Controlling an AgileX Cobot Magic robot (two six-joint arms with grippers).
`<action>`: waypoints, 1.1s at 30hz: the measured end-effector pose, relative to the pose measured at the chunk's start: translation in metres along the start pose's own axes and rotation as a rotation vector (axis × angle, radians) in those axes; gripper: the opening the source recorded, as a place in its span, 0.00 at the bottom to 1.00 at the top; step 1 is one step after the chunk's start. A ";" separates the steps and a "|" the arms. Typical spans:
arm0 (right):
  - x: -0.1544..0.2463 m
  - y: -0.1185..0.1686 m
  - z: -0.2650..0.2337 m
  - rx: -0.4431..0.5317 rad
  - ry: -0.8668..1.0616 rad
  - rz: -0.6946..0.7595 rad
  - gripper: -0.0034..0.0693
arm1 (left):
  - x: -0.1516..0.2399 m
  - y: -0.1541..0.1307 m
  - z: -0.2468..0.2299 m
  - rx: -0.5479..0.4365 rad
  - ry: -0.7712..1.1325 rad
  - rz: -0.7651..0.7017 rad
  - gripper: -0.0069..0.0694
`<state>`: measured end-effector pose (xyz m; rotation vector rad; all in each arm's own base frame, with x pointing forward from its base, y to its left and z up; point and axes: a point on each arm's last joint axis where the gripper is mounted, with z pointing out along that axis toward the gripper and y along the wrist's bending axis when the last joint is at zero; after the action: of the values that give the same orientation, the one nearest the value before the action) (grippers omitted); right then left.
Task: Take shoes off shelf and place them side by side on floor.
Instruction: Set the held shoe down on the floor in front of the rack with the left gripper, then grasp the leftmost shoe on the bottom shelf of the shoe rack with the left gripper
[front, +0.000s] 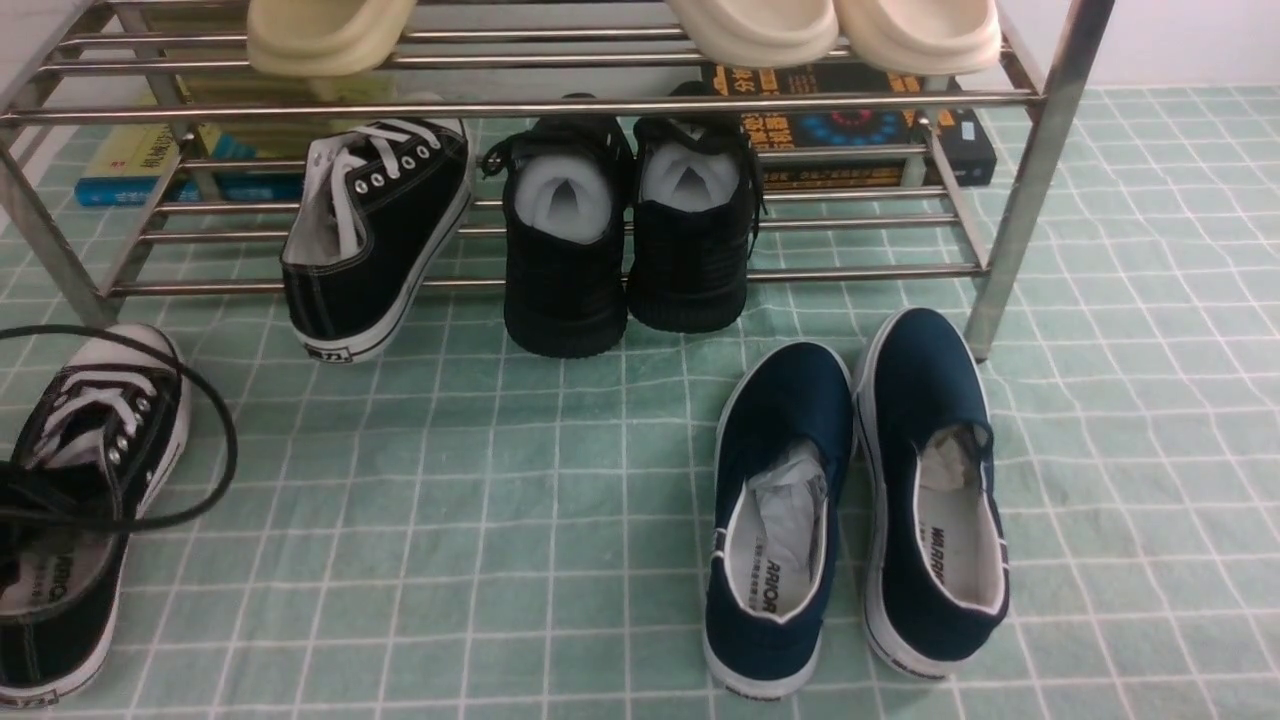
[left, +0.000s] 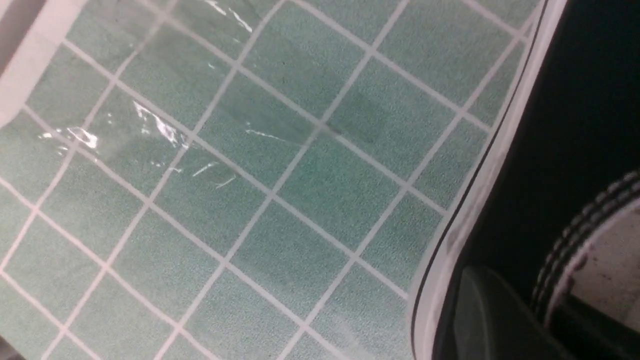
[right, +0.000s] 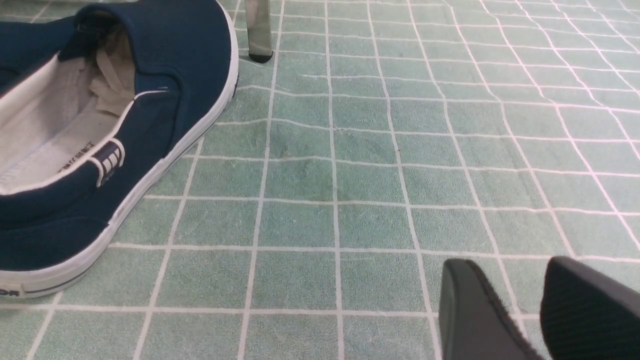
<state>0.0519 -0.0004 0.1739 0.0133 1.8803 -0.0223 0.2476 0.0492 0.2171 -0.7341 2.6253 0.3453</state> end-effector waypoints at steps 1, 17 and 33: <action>0.000 0.000 0.000 0.000 0.000 0.000 0.37 | -0.002 -0.004 0.007 0.016 -0.004 0.008 0.20; 0.000 0.000 0.000 0.000 0.000 0.000 0.37 | -0.055 -0.006 -0.085 0.182 -0.125 0.040 0.42; 0.000 0.000 0.000 0.000 0.000 0.000 0.37 | -0.097 -0.119 -0.082 0.599 -0.209 0.200 0.38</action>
<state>0.0519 -0.0004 0.1739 0.0132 1.8803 -0.0225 0.3634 -0.0337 0.3172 -0.2220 2.4072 -0.2930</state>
